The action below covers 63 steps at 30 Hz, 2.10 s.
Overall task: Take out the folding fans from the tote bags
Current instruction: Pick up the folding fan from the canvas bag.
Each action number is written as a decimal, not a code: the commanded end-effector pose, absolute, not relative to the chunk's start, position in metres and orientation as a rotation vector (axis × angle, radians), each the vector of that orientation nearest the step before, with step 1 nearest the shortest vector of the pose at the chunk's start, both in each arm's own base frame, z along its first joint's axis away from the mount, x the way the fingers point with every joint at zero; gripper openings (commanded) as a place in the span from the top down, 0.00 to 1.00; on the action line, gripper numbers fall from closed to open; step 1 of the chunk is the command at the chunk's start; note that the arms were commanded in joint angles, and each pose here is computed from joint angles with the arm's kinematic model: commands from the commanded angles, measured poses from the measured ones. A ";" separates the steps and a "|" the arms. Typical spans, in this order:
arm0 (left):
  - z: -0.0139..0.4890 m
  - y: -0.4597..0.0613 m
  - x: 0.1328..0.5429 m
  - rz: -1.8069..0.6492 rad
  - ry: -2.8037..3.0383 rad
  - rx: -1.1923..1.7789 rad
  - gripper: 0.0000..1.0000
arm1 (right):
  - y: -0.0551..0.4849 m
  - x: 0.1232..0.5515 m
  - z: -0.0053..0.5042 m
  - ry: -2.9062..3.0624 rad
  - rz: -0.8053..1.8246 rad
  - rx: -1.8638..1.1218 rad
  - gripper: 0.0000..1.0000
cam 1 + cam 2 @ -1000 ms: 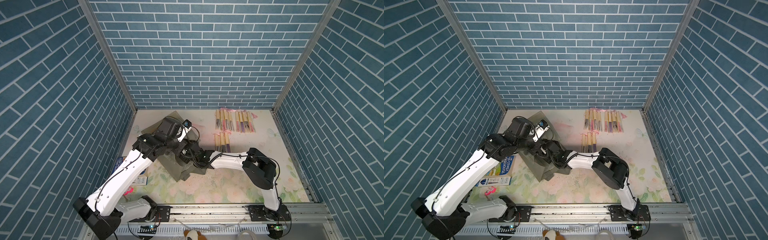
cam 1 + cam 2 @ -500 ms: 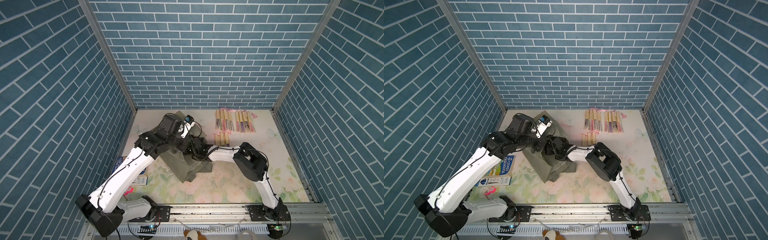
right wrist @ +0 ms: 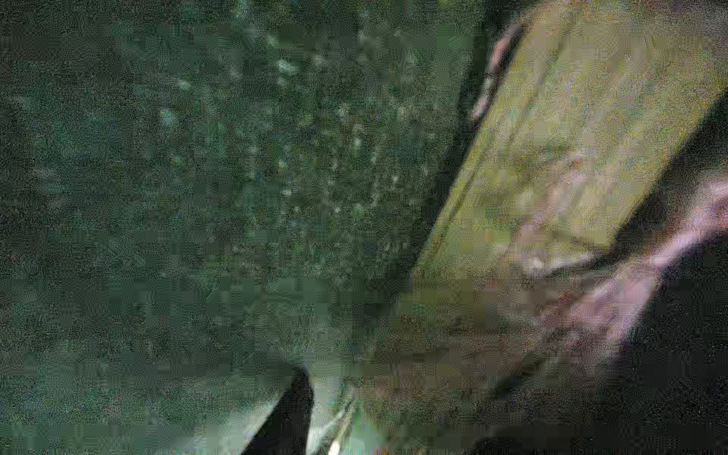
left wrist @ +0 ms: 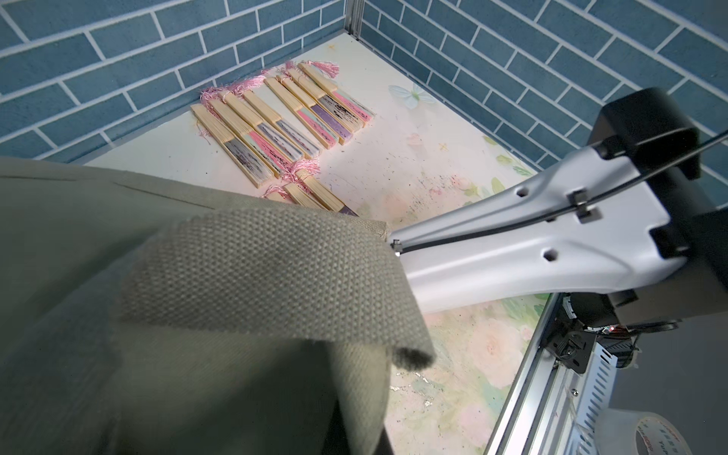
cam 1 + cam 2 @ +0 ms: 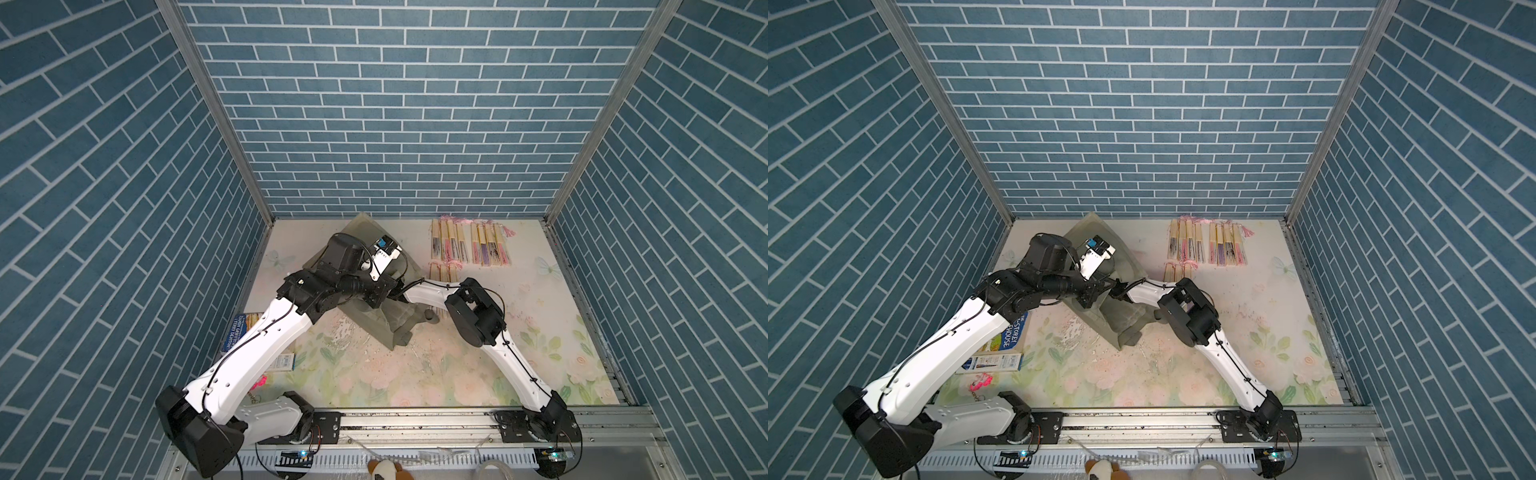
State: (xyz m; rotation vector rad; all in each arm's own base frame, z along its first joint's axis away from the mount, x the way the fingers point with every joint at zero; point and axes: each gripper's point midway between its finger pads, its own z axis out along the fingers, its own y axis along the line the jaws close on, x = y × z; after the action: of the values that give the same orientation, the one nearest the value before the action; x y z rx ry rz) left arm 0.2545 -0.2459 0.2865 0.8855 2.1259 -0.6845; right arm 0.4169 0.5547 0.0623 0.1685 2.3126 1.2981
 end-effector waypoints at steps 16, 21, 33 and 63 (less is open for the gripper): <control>0.256 -0.179 0.270 -0.168 2.276 0.727 1.00 | 0.486 0.353 0.103 2.334 1.483 0.101 1.00; 0.250 -0.164 0.268 -0.088 2.276 0.723 1.00 | 0.452 0.320 0.111 2.326 1.446 0.050 1.00; 0.257 -0.154 0.254 -0.096 2.249 0.716 1.00 | 0.419 0.299 0.135 2.261 1.305 -0.130 1.00; 0.349 -0.145 0.285 -0.242 2.113 0.288 1.00 | 0.431 0.227 0.184 1.770 0.805 -0.978 1.00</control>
State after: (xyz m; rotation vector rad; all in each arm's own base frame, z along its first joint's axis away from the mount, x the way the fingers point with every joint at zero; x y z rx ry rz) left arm 0.2815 -0.1640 0.3337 0.3653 2.1580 -0.3028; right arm 0.2286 0.4317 0.1487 -0.9171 1.9377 0.8428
